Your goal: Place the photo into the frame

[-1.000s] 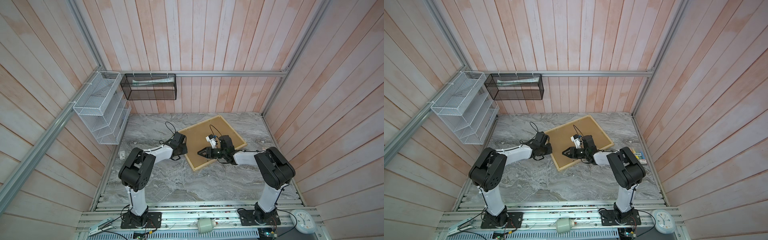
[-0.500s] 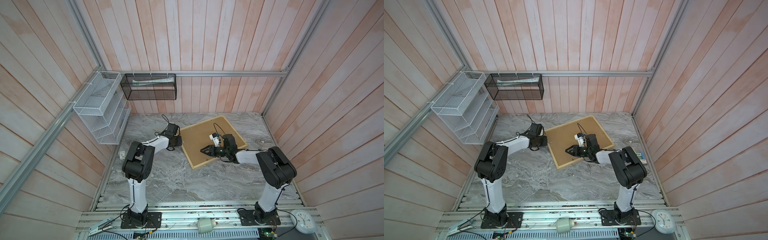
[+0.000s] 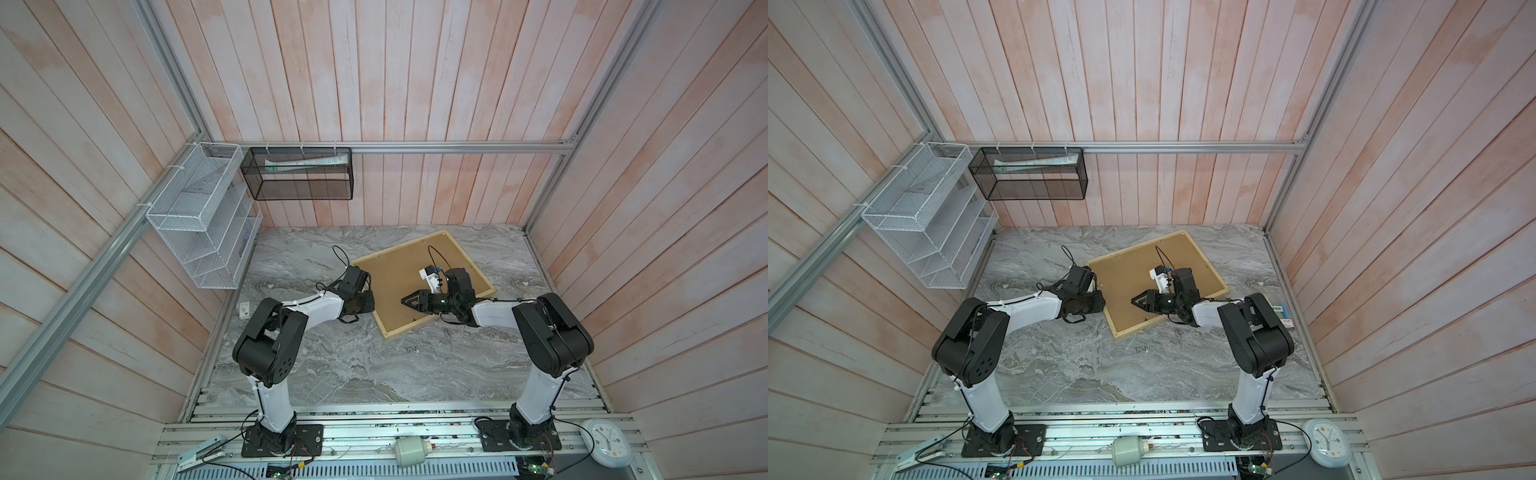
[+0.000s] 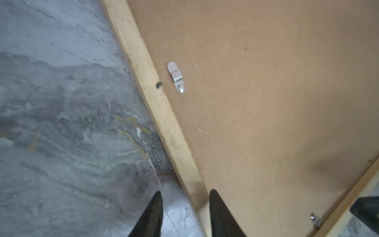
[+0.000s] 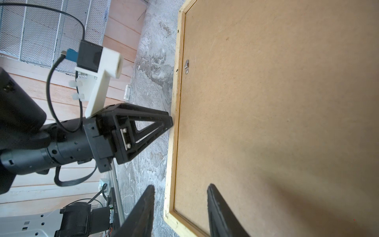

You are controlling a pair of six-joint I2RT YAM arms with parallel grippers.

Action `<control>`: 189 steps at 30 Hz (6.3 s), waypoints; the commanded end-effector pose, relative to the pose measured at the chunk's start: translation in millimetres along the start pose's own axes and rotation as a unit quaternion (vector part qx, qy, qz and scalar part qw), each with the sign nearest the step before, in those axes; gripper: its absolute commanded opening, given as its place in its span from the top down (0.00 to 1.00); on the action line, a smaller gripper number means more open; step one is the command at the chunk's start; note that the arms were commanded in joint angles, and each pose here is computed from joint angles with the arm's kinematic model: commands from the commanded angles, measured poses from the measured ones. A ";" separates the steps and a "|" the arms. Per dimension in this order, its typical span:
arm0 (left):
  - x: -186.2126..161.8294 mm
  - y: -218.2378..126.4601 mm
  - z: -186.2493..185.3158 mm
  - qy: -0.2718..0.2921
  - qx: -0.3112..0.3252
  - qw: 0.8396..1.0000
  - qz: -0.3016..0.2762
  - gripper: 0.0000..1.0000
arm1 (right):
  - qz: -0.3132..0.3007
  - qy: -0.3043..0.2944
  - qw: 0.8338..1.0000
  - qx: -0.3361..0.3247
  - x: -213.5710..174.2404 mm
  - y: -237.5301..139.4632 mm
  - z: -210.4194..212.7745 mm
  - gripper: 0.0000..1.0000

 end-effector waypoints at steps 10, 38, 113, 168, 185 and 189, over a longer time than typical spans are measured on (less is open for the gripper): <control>2.0 26.8 6.5 0.019 0.041 0.998 0.034 0.80 | -0.001 0.002 1.000 -0.006 0.0 0.2 -5.8 0.56; 28.1 -1.7 8.3 0.034 0.038 0.999 0.001 0.64 | -0.015 0.010 1.000 -0.008 10.1 0.2 -6.5 0.56; 10.9 7.7 13.1 0.064 0.038 0.995 0.065 0.79 | -0.033 0.084 0.996 -0.001 69.8 86.9 1.7 0.54; -18.3 7.8 -1.4 0.028 -0.053 0.996 0.073 0.89 | 0.050 0.131 0.982 -0.126 50.4 192.3 -33.2 0.57; -19.0 13.8 2.5 0.026 -0.046 0.995 0.080 0.90 | 0.128 0.098 0.983 -0.090 37.1 196.7 -28.1 0.58; -19.7 16.0 3.9 0.024 -0.044 0.995 0.083 0.90 | 0.132 0.097 0.983 -0.082 36.4 196.6 -26.5 0.58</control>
Point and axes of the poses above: each gripper's point midway between its finger pads, its own y axis out along the fingers, its own z axis along the line the jaws close on, x = y × z, the point moved 8 cm from there along -y, back along the fingers, and after that the axes turned 13 degrees about y, right-handed, at the moved point
